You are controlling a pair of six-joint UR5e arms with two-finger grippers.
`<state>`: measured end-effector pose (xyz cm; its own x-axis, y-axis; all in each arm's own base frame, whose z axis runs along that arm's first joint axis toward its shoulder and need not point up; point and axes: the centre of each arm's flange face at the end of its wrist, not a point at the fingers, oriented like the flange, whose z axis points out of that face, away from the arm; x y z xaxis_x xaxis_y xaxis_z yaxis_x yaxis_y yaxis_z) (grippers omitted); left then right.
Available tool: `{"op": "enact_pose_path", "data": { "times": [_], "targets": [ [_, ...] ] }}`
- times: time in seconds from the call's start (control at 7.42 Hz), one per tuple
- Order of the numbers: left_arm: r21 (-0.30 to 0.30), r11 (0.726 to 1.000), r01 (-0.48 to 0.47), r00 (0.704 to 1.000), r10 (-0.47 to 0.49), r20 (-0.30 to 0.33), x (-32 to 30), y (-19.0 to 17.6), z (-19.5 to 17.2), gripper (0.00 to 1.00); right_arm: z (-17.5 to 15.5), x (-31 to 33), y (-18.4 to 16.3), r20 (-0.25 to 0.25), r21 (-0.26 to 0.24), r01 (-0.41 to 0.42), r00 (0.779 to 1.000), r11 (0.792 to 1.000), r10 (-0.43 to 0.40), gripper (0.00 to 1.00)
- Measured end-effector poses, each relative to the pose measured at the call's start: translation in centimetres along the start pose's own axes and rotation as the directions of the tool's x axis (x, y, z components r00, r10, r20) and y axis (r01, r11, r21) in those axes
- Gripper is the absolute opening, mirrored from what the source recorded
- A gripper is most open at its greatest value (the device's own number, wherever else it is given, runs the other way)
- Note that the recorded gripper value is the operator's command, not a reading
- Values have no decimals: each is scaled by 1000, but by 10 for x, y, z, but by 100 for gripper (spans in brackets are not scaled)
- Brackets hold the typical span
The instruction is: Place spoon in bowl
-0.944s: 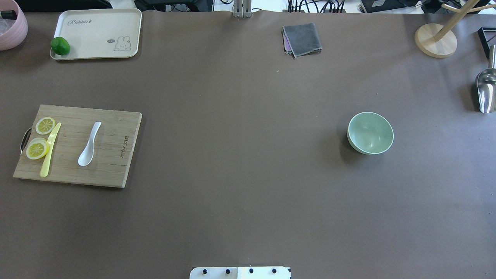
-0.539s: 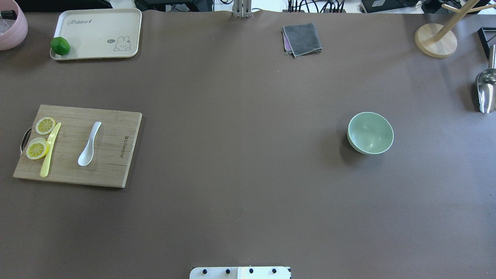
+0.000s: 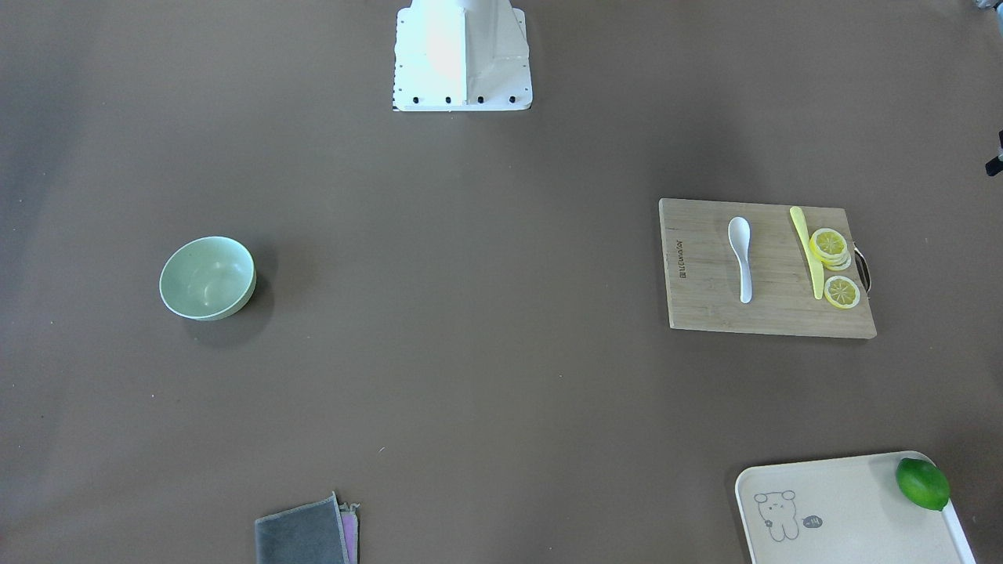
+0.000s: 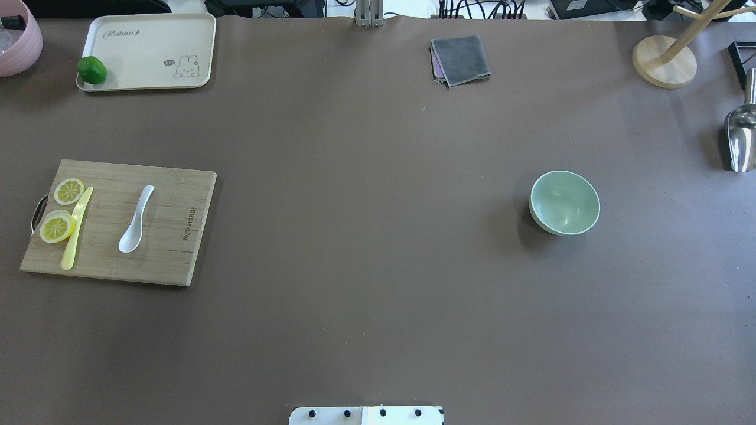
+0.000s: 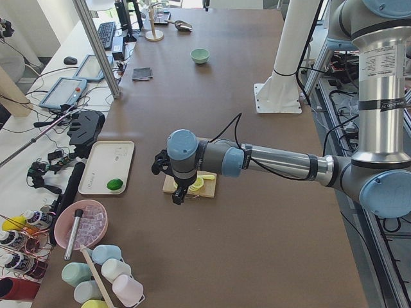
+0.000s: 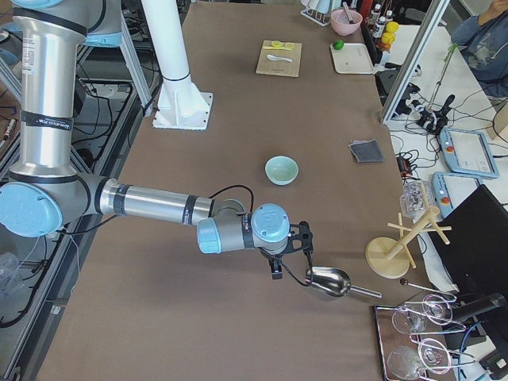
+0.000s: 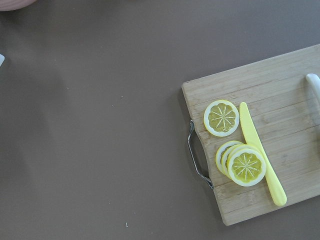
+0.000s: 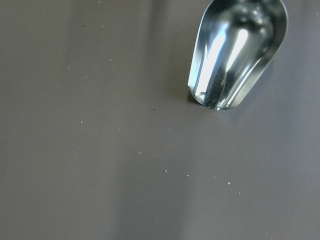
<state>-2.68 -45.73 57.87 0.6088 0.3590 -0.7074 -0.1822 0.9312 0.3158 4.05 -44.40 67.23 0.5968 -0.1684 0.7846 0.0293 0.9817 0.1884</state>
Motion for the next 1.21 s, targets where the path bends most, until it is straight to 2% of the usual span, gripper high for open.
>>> {"op": "enact_pose_path", "data": {
  "times": [0.27,0.4,0.54,0.67,0.94,1.21],
  "targets": [
    [25,1000,16,1000,-16,3,5,-4,-4,98,5,-20,-14,36,-7,16,999,1000,-16,99],
    [47,997,66,998,-66,4,11,-11,-8,97,9,-41,-29,44,-16,-2,999,1000,3,99],
    [65,992,104,995,-104,-1,25,-22,-7,97,16,-69,-47,48,-26,-27,998,999,28,88],
    [65,989,135,991,-134,-16,49,-41,2,97,25,-101,-67,45,-35,-31,998,999,32,85],
    [49,978,203,979,-201,-40,102,-79,26,97,53,-179,-102,2,-43,4,1000,999,-4,85],
    [43,978,203,979,-203,-24,145,-107,46,97,86,-257,-122,-28,-43,-7,1000,999,6,80]
  ]
}}
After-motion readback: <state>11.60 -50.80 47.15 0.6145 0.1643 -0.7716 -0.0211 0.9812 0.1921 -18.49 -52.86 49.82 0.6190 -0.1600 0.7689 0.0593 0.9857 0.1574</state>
